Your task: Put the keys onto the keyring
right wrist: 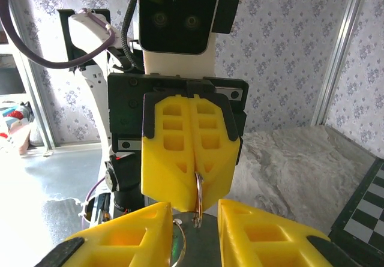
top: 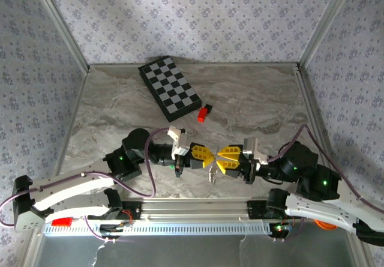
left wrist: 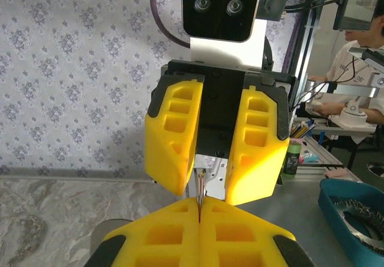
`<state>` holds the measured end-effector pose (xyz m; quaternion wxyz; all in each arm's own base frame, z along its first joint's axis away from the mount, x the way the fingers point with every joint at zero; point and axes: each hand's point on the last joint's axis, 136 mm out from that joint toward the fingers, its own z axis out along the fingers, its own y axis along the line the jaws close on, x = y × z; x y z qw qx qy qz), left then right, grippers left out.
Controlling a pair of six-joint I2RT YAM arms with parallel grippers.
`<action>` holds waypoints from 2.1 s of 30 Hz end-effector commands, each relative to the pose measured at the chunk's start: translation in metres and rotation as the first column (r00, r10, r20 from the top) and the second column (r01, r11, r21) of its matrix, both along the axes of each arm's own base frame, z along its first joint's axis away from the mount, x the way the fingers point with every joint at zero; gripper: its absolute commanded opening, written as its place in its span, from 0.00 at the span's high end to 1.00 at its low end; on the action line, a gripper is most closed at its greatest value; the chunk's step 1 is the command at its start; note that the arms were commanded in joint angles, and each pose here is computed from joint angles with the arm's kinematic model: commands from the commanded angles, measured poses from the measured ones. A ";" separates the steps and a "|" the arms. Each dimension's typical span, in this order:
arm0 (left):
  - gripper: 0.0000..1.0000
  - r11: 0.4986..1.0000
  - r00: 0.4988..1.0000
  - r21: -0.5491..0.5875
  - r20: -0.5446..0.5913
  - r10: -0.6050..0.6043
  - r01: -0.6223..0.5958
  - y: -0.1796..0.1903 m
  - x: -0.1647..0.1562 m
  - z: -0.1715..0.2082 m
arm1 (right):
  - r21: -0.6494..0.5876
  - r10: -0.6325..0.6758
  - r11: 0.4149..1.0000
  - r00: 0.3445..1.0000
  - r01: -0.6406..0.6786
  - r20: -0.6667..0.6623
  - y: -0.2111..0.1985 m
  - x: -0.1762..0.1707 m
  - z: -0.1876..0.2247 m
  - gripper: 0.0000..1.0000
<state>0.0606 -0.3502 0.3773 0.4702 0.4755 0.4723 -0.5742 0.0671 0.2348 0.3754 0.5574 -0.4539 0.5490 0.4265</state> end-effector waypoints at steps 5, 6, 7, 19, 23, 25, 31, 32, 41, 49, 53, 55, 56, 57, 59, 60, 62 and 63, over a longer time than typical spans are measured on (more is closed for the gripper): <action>1.00 0.997 1.000 -0.080 0.011 -0.014 0.015 0.004 -0.005 0.020 | 0.011 -0.007 1.000 1.000 0.007 0.001 0.002 0.002 0.004 0.86; 1.00 0.997 1.000 -0.079 0.011 -0.014 0.014 0.004 -0.005 0.020 | 0.007 -0.009 1.000 1.000 0.009 0.003 0.002 0.002 0.004 0.89; 1.00 0.997 1.000 -0.075 0.010 -0.009 0.010 0.004 -0.004 0.019 | 0.004 -0.018 1.000 1.000 0.018 0.005 0.001 0.004 0.004 0.94; 0.72 0.989 0.996 0.126 0.060 0.072 -0.079 0.009 0.007 -0.006 | -0.245 -0.102 0.964 0.995 0.100 0.004 -0.008 0.017 -0.008 1.00; 0.74 0.979 0.993 0.181 0.091 0.080 -0.095 0.012 0.008 -0.009 | -0.355 -0.081 0.932 0.997 0.071 -0.015 -0.004 0.016 -0.017 1.00; 0.73 0.975 0.992 0.200 0.102 0.079 -0.098 0.013 0.009 -0.010 | -0.386 -0.068 0.921 0.998 0.055 -0.019 -0.001 0.015 -0.017 1.00; 0.73 0.967 0.990 0.235 0.121 0.075 -0.102 0.013 0.009 -0.013 | -0.411 -0.025 0.911 1.000 0.019 -0.009 0.006 0.010 -0.013 1.00; 0.73 0.964 0.989 0.244 0.125 0.074 -0.103 0.013 0.010 -0.014 | -0.407 -0.016 0.913 1.000 0.012 -0.007 0.007 0.008 -0.012 1.00; 0.80 0.962 0.989 0.254 0.131 0.072 -0.104 0.012 0.010 -0.016 | -0.417 0.025 0.909 1.000 -0.029 -0.013 0.014 0.003 -0.012 1.00; 0.85 0.967 0.989 0.239 0.132 0.061 -0.092 0.009 0.009 -0.013 | -0.426 0.041 0.904 0.999 -0.045 -0.020 0.018 0.001 -0.016 1.00; 0.92 0.966 0.990 0.241 0.129 0.058 -0.088 0.007 0.009 -0.013 | -0.428 0.051 0.902 0.998 -0.057 -0.025 0.018 -0.001 -0.018 1.00; 1.00 0.967 0.991 0.242 0.126 0.051 -0.080 0.007 0.008 -0.013 | -0.432 0.049 0.900 0.999 -0.055 -0.025 0.017 -0.001 -0.020 1.00; 1.00 0.967 0.991 0.244 0.124 0.044 -0.074 0.006 0.008 -0.014 | -0.433 0.044 0.900 0.999 -0.049 -0.022 0.017 0.000 -0.020 1.00; 1.00 0.968 0.992 0.243 0.124 0.037 -0.066 0.006 0.006 -0.014 | -0.433 0.040 0.900 0.999 -0.045 -0.021 0.016 0.001 -0.020 1.00; 1.00 0.969 0.992 0.240 0.123 0.028 -0.057 0.006 0.005 -0.014 | -0.417 0.025 0.909 1.000 -0.030 -0.018 0.016 0.002 -0.017 1.00; 1.00 0.970 0.992 0.238 0.123 0.027 -0.056 0.005 0.005 -0.014 | -0.407 0.023 0.913 1.000 -0.029 -0.019 0.015 0.002 -0.016 1.00; 1.00 0.973 0.992 0.225 0.123 0.032 -0.059 0.005 0.005 -0.013 | -0.370 0.021 0.929 1.000 -0.027 -0.023 0.013 0.001 -0.012 0.83; 1.00 0.974 0.992 0.218 0.122 0.032 -0.058 0.005 0.005 -0.012 | -0.350 0.019 0.937 1.000 -0.026 -0.024 0.012 0.000 -0.009 0.75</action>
